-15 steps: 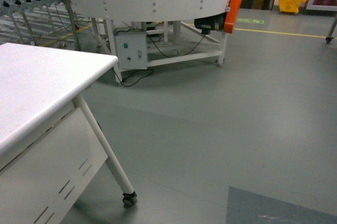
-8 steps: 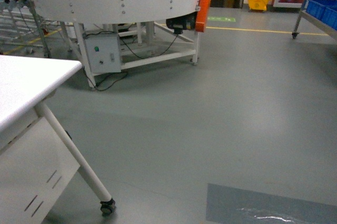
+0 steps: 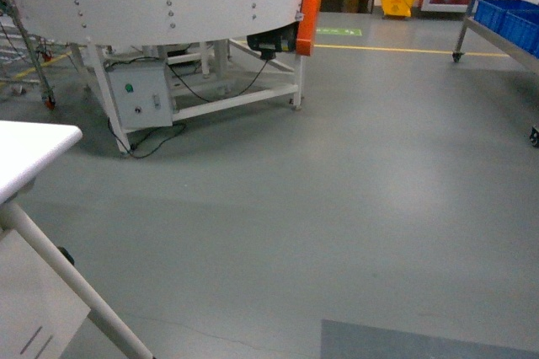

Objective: Pick red block from blue box to shelf

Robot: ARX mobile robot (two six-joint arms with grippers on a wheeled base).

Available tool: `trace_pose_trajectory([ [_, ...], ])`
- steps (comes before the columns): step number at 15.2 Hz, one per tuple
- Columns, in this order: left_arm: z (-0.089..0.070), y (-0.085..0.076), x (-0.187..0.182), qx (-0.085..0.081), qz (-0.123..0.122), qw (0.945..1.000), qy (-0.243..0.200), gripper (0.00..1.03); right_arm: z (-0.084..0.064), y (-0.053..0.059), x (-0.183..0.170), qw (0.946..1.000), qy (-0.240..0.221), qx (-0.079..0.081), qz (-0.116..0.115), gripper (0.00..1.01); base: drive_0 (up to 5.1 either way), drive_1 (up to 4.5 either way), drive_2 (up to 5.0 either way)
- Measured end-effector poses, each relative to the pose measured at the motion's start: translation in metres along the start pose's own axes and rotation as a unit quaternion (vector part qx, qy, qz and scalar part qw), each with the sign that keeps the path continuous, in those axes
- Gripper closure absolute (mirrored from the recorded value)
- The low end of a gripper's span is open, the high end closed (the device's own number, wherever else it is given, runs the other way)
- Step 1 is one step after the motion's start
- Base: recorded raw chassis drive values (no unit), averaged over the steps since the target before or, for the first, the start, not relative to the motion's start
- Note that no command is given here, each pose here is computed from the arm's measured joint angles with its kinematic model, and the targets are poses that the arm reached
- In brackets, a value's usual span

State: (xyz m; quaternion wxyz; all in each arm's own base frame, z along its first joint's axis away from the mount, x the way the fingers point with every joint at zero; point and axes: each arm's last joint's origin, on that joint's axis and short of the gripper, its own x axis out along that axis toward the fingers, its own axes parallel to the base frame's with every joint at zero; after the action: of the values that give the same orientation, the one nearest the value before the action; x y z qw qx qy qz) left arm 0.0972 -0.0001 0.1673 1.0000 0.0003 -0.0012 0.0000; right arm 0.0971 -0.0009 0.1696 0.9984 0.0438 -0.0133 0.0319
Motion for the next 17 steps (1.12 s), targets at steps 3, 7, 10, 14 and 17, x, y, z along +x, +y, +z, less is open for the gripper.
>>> trace_pose_trajectory([
  [3, 0.0002, 0.0, 0.0, 0.0, 0.0, 1.0, -0.001, 0.05, -0.0002, 0.0, 0.0, 1.0, 0.001, 0.0, 0.0, 0.73, 0.1, 4.16, -4.0],
  [7, 0.0005, 0.0, 0.0, 0.0, 0.0, 1.0, -0.002, 0.05, 0.0003, 0.0, 0.0, 1.0, -0.002, 0.0, 0.0, 0.73, 0.1, 4.18, -4.0],
  [10, 0.0006, 0.0, 0.0, 0.0, 0.0, 1.0, -0.003, 0.05, 0.0003, 0.0, 0.0, 1.0, -0.002, 0.0, 0.0, 0.73, 0.0, 4.07, -4.1],
  [14, 0.0004, 0.0, 0.0, 0.0, 0.0, 1.0, -0.002, 0.05, 0.0003, 0.0, 0.0, 1.0, -0.001, 0.0, 0.0, 0.73, 0.0, 4.03, -4.1],
  [17, 0.0006, 0.0, 0.0, 0.0, 0.0, 1.0, -0.003, 0.05, 0.0005, 0.0001, 0.0, 1.0, -0.003, 0.0, 0.0, 0.73, -0.1, 4.0, -4.2],
])
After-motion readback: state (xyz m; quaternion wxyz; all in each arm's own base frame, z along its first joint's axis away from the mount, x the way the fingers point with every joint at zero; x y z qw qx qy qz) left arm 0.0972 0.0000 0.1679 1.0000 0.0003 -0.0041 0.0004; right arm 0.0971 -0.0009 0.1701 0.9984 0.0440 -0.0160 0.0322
